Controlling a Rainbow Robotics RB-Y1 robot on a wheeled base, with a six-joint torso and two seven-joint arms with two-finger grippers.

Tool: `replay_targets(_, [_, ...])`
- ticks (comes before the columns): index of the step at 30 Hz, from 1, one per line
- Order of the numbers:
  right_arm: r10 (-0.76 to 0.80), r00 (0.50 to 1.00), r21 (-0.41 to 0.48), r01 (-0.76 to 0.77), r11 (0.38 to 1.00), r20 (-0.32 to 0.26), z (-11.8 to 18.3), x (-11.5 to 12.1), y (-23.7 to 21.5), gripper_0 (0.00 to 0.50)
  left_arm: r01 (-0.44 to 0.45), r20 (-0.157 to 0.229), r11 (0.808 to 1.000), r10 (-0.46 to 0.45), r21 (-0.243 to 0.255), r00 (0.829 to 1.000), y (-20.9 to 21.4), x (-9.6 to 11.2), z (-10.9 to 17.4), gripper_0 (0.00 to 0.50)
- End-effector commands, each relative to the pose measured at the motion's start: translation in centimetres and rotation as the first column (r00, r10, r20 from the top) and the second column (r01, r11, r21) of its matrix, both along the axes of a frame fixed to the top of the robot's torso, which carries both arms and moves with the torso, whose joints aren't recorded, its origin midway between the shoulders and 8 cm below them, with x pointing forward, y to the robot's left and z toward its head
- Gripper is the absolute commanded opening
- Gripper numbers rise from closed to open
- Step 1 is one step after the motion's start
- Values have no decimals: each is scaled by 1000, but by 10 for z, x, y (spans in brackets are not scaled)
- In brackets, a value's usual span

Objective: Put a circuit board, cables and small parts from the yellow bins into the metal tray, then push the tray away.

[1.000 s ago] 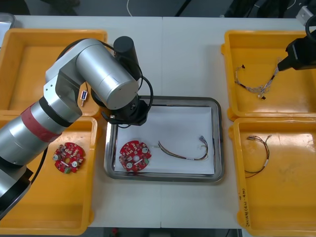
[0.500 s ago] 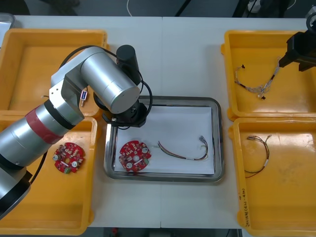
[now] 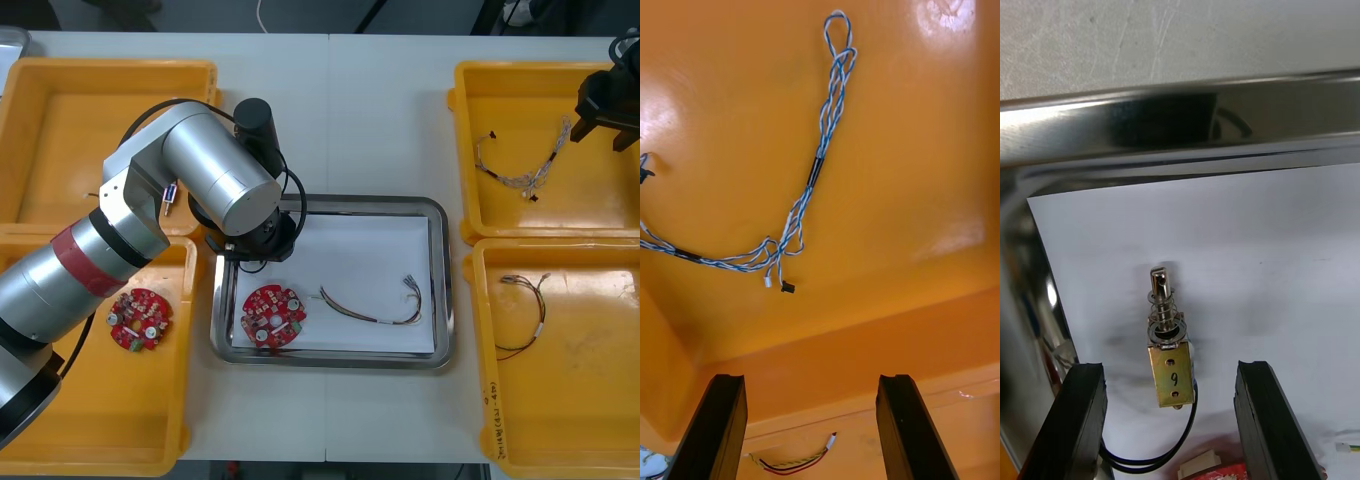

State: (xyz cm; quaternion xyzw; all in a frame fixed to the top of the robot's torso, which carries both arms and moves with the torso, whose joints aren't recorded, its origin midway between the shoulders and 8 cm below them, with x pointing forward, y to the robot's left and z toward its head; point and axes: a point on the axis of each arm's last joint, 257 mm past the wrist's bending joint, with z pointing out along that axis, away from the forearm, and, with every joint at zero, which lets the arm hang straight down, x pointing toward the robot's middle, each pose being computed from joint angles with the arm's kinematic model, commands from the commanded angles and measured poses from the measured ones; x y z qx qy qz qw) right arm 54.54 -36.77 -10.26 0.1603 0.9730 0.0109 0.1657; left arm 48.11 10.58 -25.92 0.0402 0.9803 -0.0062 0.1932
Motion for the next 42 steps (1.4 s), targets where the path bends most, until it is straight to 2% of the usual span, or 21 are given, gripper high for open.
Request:
replay_targets(1, [-35,996,40,32,999,82,31,22,16,500,-62,16,996,63,-63,998,-13,-2,10,500])
replay_targets(13, [-162,969,108,143,984,188,41,49,18,500,-131,41,984,137,-118,990,2,-5,68,500])
replay_targets(20, [-203,955,160,170,972,215,34,69,13,500,-219,60,965,230,-147,971,36,-6,108,500])
replay_targets(22, [-214,952,159,181,971,221,31,76,12,500,-244,85,953,262,-179,961,47,1,123,500])
replay_targets(23, [-214,952,159,181,971,221,31,76,12,500,-244,85,953,262,-179,961,47,1,123,500])
replay_targets(24, [-223,948,159,190,969,226,29,82,10,500,-266,99,943,290,-201,952,56,6,133,500])
replay_targets(27, [-235,945,153,204,967,228,20,88,6,500,-300,115,928,331,-222,937,74,13,146,500])
replay_targets(35, [-245,948,151,217,964,203,-7,91,7,500,-402,104,890,430,-216,897,115,29,153,500])
replay_targets(39, [-249,951,150,224,963,183,-16,88,9,500,-467,92,855,496,-227,864,138,39,160,500])
replay_targets(42, [-255,953,157,230,961,164,-27,87,10,500,-492,84,838,522,-234,849,148,44,165,500])
